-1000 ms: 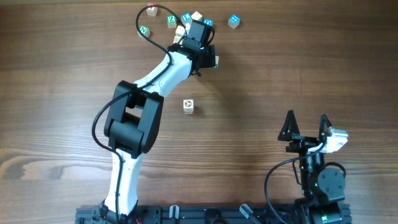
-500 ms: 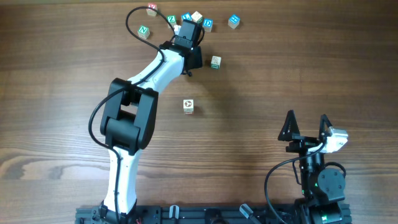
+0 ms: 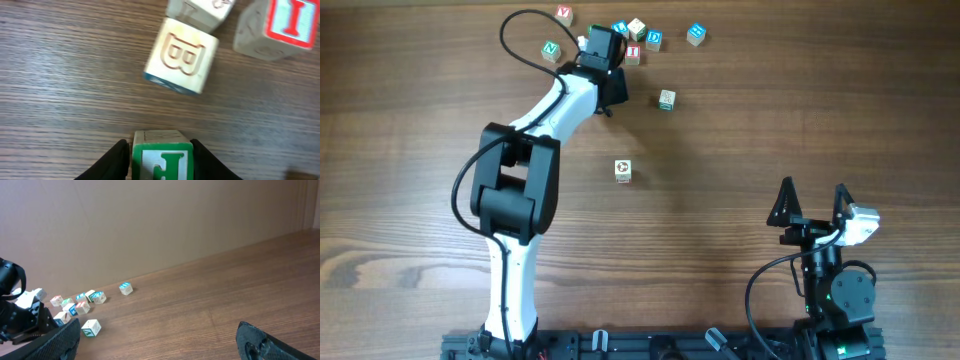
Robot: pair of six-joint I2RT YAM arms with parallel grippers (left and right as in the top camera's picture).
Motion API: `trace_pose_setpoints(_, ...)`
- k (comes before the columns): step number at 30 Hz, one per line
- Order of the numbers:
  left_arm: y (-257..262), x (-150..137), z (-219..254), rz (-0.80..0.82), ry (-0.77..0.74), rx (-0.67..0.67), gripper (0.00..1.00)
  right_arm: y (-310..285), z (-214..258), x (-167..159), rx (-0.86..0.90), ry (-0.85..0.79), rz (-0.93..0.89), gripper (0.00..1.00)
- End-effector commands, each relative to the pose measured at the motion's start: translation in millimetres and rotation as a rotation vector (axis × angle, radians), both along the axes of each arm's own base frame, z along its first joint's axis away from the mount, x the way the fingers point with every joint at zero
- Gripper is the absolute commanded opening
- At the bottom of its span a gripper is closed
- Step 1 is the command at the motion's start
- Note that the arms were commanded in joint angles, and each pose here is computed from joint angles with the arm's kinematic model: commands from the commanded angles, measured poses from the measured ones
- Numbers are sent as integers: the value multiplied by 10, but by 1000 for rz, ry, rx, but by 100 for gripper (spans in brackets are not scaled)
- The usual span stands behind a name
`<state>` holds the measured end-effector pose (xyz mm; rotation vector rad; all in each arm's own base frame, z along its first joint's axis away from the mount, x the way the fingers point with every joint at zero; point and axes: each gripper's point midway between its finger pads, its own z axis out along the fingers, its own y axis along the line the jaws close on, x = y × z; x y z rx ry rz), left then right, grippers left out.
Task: Form a tower
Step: 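Move the left gripper to the green 'J' block and grasp it, then place the 'J' block on top of the '0' block and release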
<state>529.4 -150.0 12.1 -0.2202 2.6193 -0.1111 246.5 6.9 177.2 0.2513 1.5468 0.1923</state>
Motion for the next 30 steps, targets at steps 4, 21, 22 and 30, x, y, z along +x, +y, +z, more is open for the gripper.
trace_pose_setpoints(4,69,86,-3,19,-28,7,47,-28,19,-4,-15,-9,-14,100)
trace_pose_setpoints(21,103,17,840,22,-115,-21,23,-28,19,-4,-15,-9,-14,100)
trace_pose_setpoints(22,118,-23,1037,23,-134,-28,21,-28,19,-4,-15,-9,-14,100)
trace_pose_setpoints(30,242,-875,2450,9,-215,-71,24,-28,19,-4,-15,-9,-14,100)
